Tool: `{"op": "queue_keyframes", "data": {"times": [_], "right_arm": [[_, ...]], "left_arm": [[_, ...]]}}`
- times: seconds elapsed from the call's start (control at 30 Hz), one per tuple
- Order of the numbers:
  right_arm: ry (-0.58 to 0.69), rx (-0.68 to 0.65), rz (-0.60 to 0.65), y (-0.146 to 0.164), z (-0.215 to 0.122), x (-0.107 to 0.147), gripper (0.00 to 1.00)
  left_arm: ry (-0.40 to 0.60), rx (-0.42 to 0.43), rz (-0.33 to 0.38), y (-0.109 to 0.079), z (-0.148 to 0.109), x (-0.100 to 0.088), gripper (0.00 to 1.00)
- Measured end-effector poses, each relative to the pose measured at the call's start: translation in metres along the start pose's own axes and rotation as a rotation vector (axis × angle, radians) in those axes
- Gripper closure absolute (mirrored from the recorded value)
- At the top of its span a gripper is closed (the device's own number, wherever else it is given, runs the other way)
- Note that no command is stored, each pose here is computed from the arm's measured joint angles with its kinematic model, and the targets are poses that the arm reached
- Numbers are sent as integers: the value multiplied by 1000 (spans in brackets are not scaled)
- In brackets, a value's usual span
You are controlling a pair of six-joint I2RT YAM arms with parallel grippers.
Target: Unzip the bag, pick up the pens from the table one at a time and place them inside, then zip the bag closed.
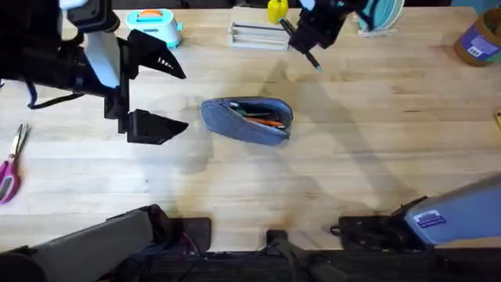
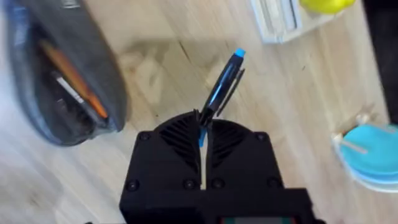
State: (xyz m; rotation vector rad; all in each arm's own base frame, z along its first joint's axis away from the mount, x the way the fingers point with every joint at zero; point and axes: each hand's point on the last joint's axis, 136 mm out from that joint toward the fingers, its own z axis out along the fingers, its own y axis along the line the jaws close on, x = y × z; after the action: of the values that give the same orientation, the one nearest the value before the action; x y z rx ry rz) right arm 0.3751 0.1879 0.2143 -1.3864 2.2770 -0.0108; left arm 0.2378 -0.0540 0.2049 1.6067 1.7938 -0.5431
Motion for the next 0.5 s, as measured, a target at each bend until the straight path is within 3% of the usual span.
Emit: {"op": "queue_keyframes", "data": {"times": [0.27,0.5], "right_arm": [[-130,20,-96,10,-58,-9,966],[-124,-54,-172,28,-48,-1,966]], "left_arm": [[0,0,0,0,0,0,7],[0,0,0,0,0,0,8]]}}
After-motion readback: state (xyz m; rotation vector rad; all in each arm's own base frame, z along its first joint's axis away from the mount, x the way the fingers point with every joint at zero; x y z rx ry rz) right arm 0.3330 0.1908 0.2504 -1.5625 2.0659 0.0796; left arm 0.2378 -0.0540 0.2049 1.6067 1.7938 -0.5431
